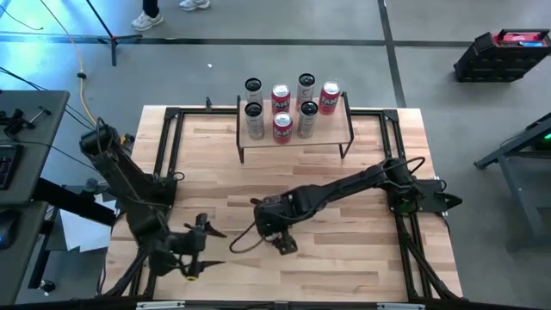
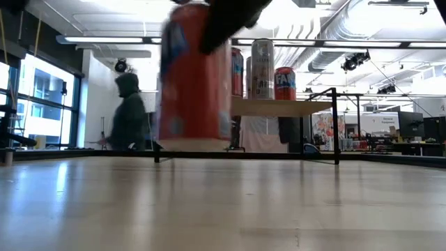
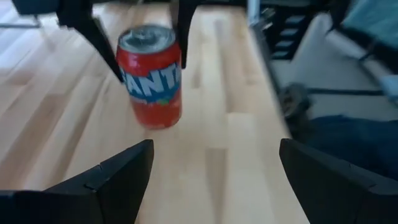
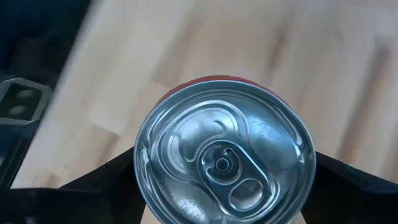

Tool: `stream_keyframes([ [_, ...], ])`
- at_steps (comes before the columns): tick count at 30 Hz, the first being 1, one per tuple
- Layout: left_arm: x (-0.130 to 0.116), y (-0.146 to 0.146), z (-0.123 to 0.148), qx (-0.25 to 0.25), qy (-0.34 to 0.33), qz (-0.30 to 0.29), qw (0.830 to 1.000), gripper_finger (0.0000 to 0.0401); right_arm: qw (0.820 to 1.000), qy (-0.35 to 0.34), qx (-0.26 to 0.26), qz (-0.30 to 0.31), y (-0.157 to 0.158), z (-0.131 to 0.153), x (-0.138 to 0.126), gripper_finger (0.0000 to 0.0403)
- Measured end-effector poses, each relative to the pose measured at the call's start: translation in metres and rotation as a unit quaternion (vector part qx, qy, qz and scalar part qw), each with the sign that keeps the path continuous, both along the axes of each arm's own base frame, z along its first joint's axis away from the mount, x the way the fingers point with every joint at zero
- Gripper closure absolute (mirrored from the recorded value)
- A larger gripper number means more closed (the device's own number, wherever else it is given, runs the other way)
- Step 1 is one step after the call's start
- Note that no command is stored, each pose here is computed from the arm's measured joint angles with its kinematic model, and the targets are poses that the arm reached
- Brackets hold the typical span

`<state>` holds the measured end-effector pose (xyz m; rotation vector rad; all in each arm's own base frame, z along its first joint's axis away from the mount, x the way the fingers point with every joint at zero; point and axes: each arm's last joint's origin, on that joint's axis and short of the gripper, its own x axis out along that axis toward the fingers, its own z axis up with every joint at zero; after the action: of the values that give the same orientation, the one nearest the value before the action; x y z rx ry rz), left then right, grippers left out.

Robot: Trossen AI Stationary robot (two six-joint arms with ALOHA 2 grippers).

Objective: Place canned beverage on shelf
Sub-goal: Put the red soda can on the shelf aligned with the other red soda can

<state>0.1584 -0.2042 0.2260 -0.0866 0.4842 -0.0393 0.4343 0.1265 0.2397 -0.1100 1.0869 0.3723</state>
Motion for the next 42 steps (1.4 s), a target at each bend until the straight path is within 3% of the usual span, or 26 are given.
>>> stream_keyframes([
  [4,-0.009,-0.002,0.012,-0.004,-0.025,-0.029,0.999,0.0061,0.989,-0.059,0.003,0.135,0.007,0.004,0.004,0.0094],
  [7,-0.009,0.000,0.022,-0.020,-0.046,-0.031,0.998,0.0061,0.972,-0.074,-0.023,0.222,0.009,0.001,0.002,0.0095],
  [12,-0.005,0.006,0.032,-0.019,-0.072,-0.025,0.997,0.0061,0.951,-0.063,-0.055,0.296,0.011,-0.007,-0.002,0.0095],
  [30,0.004,0.013,0.042,0.042,-0.107,-0.037,0.993,0.0061,0.941,-0.026,-0.024,0.338,0.014,-0.022,-0.005,0.0095],
  [38,0.004,0.013,0.041,0.038,-0.106,-0.036,0.993,0.0061,0.951,-0.030,-0.012,0.308,0.016,-0.022,-0.002,0.0095],
  [42,0.004,0.013,0.041,0.038,-0.106,-0.036,0.993,0.0061,0.954,-0.024,-0.007,0.298,0.018,-0.022,-0.003,0.0073],
])
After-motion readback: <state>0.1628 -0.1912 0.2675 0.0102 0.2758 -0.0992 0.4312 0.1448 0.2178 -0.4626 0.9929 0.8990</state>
